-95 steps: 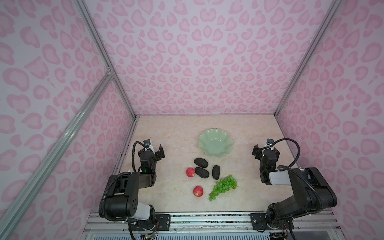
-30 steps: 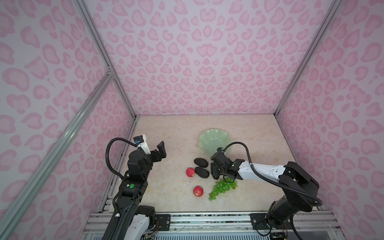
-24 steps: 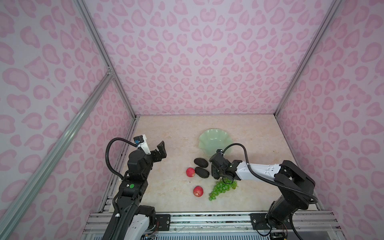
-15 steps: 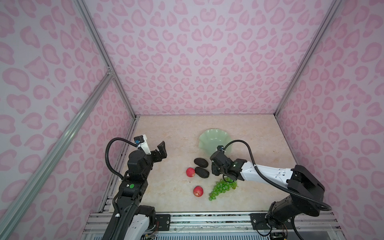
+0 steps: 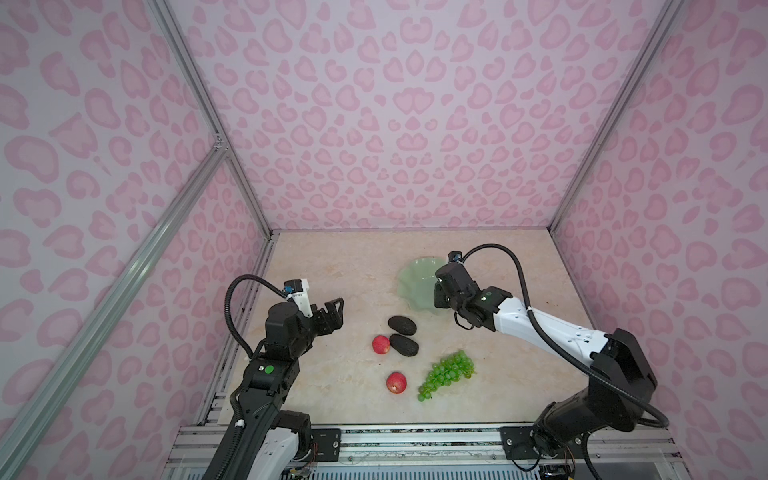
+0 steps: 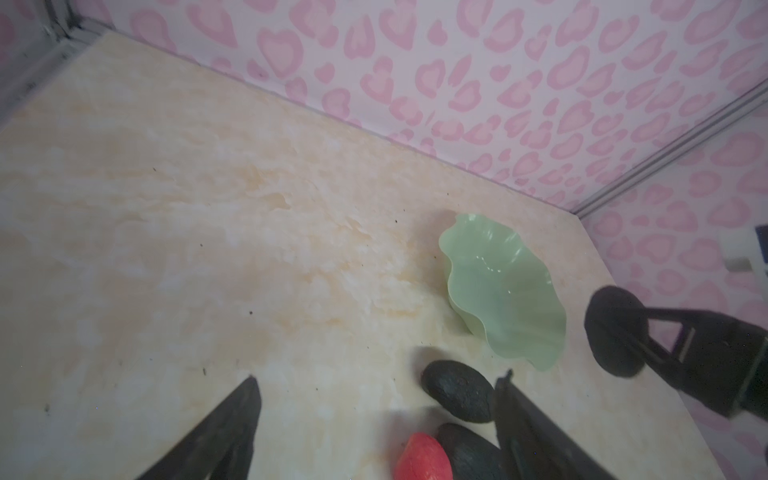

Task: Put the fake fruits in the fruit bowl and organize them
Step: 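Release the avocado into the green bowl while the left gripper reaches the apple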

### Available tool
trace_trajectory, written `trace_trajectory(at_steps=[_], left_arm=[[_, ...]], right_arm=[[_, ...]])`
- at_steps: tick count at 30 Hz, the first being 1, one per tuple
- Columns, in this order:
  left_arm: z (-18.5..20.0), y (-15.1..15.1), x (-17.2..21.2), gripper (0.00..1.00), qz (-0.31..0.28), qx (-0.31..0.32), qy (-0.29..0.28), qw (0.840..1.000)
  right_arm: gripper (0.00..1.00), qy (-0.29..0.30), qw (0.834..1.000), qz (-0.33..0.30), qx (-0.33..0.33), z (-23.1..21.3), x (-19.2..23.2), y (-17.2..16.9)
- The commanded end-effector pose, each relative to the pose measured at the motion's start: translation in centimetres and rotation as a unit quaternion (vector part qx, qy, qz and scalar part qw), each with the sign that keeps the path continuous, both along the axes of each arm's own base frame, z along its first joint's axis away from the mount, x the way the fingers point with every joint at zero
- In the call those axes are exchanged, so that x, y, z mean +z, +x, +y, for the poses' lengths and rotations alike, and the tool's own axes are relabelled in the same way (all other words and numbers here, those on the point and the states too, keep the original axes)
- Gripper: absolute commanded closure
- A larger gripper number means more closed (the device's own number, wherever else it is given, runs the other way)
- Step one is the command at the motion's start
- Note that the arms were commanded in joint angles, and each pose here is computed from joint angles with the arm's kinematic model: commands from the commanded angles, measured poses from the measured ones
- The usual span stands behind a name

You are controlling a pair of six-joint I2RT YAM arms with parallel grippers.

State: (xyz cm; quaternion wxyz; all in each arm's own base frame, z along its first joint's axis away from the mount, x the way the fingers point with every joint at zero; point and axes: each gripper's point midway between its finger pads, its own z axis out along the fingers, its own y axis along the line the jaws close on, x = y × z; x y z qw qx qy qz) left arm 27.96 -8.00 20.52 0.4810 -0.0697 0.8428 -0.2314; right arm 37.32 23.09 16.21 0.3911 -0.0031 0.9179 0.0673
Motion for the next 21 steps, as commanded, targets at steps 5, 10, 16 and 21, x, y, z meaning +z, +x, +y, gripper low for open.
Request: trace_trajectory(at_steps=[5, 10, 16, 21], left_arm=[[-3.9, -2.0, -3.7, 0.14, 0.064, -0.053, -0.017, 0.996], [-5.2, -2.5, -5.9, 0.14, 0.095, -0.061, -0.014, 0.993], [-6.5, -2.8, -7.6, 0.14, 0.118, -0.07, 0.004, 0.991], [-7.5, -3.0, -8.8, 0.13, 0.133, -0.077, 0.015, 0.988]], right_arm=[[0.64, -0.027, 0.998, 0.039, 0.042, 0.7, -3.3, 4.8], [0.63, -0.027, 0.996, 0.07, 0.042, 1.1, -6.8, 6.7], [0.6, -0.032, 0.994, 0.099, 0.045, 1.7, -10.4, 7.6], [0.47, -0.024, 0.992, 0.113, 0.045, 1.8, -11.6, 8.0]])
